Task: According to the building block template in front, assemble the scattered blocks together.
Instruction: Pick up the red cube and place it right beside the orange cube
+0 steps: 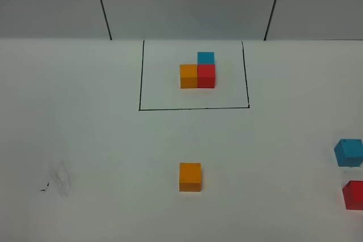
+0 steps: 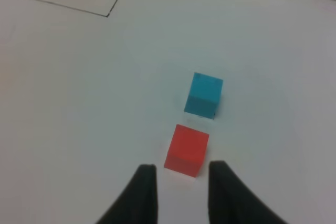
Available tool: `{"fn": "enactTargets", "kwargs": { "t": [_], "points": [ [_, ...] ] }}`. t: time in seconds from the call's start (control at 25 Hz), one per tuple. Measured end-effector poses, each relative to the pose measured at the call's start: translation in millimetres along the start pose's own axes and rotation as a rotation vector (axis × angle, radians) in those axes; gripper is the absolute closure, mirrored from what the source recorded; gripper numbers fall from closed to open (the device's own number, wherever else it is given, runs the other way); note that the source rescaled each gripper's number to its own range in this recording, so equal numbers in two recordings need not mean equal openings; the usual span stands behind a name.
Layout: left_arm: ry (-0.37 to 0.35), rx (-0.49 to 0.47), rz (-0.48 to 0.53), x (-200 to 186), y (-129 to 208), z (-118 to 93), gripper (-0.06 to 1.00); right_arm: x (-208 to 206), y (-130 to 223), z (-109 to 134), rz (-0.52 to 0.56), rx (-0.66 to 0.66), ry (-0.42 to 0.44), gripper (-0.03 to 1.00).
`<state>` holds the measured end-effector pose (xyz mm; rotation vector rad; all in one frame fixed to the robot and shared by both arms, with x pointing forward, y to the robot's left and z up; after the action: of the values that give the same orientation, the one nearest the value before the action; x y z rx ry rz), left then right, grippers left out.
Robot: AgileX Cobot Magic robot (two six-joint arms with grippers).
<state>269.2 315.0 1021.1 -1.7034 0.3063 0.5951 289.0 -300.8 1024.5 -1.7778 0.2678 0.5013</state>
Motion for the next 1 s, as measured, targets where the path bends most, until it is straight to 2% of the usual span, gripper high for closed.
{"fn": "enactTargets", "kwargs": {
  "t": [0.12,1.0],
  "points": [
    [-0.002,-0.002,0.025,8.9,6.5,0.2,0.37,0.0,0.0,0.0,0.000,0.000,0.000,0.97],
    [0.000,-0.005,0.017,9.5,5.5,-0.1,0.37,0.0,0.0,0.0,0.000,0.000,0.000,0.97]
  ]
}}
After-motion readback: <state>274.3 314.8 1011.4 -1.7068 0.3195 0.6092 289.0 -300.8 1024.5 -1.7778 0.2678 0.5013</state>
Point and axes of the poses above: a point on each arm's last joint axis where the gripper is mounted, x pointing out along that axis toward the gripper, z along the wrist's bending axis when the last joint is at zero, y = z × x, the point moved 6 cm from there along x, pointing out along that axis toward the gripper, and after that the axes turned 4 degrees about -x, right-handed, at the moved point
